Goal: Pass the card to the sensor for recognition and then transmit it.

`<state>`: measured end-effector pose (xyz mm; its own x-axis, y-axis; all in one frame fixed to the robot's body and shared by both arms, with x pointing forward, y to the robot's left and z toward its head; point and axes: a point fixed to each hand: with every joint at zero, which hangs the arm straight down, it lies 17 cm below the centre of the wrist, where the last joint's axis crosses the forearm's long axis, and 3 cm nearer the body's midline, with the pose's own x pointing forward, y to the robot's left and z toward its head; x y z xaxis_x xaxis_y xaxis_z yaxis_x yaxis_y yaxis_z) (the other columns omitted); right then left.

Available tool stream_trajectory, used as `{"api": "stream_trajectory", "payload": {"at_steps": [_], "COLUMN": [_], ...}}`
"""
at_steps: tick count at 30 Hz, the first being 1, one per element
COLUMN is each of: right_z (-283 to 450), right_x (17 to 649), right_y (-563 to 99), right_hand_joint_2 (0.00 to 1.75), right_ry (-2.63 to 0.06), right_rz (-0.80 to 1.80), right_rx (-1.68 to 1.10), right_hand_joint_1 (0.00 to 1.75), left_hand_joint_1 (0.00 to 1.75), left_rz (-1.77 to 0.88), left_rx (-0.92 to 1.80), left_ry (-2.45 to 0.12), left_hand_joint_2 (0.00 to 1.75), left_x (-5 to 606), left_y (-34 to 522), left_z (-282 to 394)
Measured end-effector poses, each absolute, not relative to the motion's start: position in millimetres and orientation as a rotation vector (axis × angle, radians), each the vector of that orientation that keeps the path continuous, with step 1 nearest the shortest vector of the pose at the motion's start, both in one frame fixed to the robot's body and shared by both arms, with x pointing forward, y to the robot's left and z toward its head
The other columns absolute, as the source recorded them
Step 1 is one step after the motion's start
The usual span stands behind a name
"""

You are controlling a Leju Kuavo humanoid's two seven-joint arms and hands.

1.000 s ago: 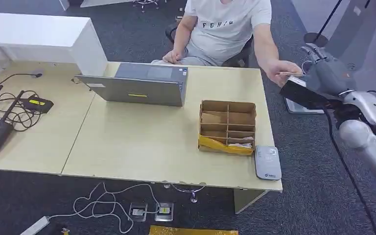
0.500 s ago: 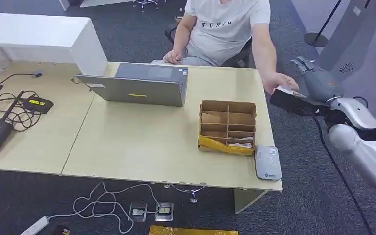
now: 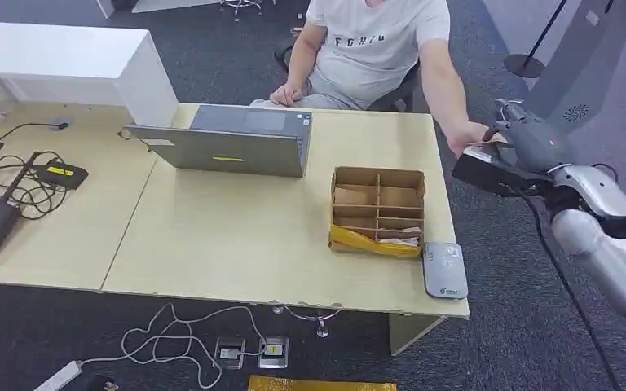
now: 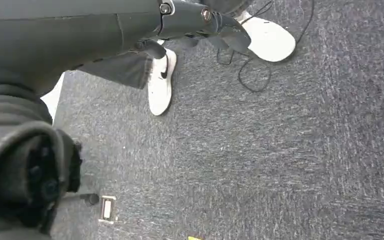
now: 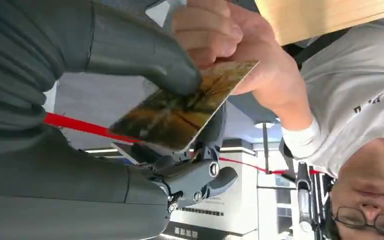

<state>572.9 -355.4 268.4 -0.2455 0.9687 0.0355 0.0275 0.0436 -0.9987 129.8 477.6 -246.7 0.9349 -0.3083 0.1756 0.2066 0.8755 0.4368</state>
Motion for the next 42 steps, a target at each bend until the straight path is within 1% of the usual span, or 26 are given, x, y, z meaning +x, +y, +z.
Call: {"api": "stream_trajectory", "payload": {"at_steps": [22, 26, 32, 42], "right_z": [275, 255, 206, 152], "right_x": [583, 578, 550, 506], "right_y": [-350, -360, -403, -424], "right_hand_joint_2": [1.75, 1.75, 1.75, 1.75], "right_ry": [-1.538, -1.508, -1.394, -1.321], "right_rz": [1.253, 1.226, 1.198, 1.205], "right_rx": [-1.024, -1.008, -1.027, -0.991], "right_hand_joint_1": [1.75, 1.75, 1.75, 1.75], "left_hand_joint_1": [0.0, 0.0, 0.0, 0.0], "left_rz": [-0.245, -0.244, -0.234, -0.219], "left_rx": [0.428, 0.423, 0.424, 0.42], "left_ry": [-0.234, -0.224, -0.213, -0.209], "left_hand_joint_2": [0.0, 0.0, 0.0, 0.0], "left_x": [128, 126, 120, 118], "left_y": [477, 475, 475, 468], "left_z": [-247, -249, -250, -252]}}
